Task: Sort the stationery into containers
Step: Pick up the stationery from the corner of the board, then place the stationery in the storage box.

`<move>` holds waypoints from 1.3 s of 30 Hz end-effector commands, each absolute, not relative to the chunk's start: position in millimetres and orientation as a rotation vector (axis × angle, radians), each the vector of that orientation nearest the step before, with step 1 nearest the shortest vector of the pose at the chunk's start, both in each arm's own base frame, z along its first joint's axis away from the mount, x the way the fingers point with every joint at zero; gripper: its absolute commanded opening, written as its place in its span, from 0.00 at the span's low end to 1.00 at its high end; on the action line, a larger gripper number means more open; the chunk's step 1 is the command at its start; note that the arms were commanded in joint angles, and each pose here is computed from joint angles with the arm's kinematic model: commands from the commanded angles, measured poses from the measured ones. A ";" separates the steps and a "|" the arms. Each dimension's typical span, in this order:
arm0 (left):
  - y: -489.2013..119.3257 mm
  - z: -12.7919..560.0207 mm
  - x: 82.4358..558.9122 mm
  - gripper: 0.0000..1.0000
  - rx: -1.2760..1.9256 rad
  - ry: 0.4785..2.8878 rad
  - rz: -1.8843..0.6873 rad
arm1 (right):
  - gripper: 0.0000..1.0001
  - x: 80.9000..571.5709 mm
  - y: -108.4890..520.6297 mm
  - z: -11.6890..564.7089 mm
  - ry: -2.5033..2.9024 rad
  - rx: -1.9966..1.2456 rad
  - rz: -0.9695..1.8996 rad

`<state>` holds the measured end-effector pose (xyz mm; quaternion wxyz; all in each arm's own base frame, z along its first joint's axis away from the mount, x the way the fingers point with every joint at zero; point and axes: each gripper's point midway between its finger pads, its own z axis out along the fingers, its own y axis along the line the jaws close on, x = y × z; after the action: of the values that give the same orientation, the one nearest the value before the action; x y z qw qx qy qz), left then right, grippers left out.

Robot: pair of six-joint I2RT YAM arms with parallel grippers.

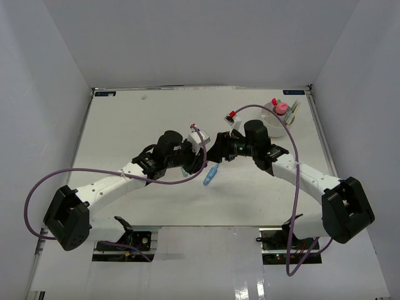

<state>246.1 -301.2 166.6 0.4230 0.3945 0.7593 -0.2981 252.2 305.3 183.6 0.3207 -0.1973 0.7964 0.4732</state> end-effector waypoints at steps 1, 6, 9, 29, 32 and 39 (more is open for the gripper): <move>-306.8 179.8 243.6 0.36 0.987 1.846 -0.781 | 0.72 261.0 314.3 201.4 2.017 -0.531 1.246; -307.0 176.9 243.6 0.36 0.985 1.857 -0.783 | 0.53 258.8 316.7 197.7 2.022 -0.540 1.252; -306.4 173.9 245.3 0.36 0.982 1.867 -0.775 | 0.40 256.6 317.4 198.8 2.015 -0.546 1.259; -279.4 159.9 280.8 0.98 0.745 2.006 -0.551 | 0.13 312.2 235.4 182.0 2.041 -0.317 0.910; -256.9 154.7 300.6 0.98 0.611 2.065 -0.430 | 0.12 349.1 174.0 192.3 2.000 -0.133 0.740; -201.8 138.3 335.0 0.98 0.339 2.192 -0.216 | 0.12 398.5 72.7 221.8 1.886 0.150 0.374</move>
<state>317.0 -229.3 128.4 0.4294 0.2049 0.8695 -0.1327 377.4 111.1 192.0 0.5171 0.0292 0.8244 0.2284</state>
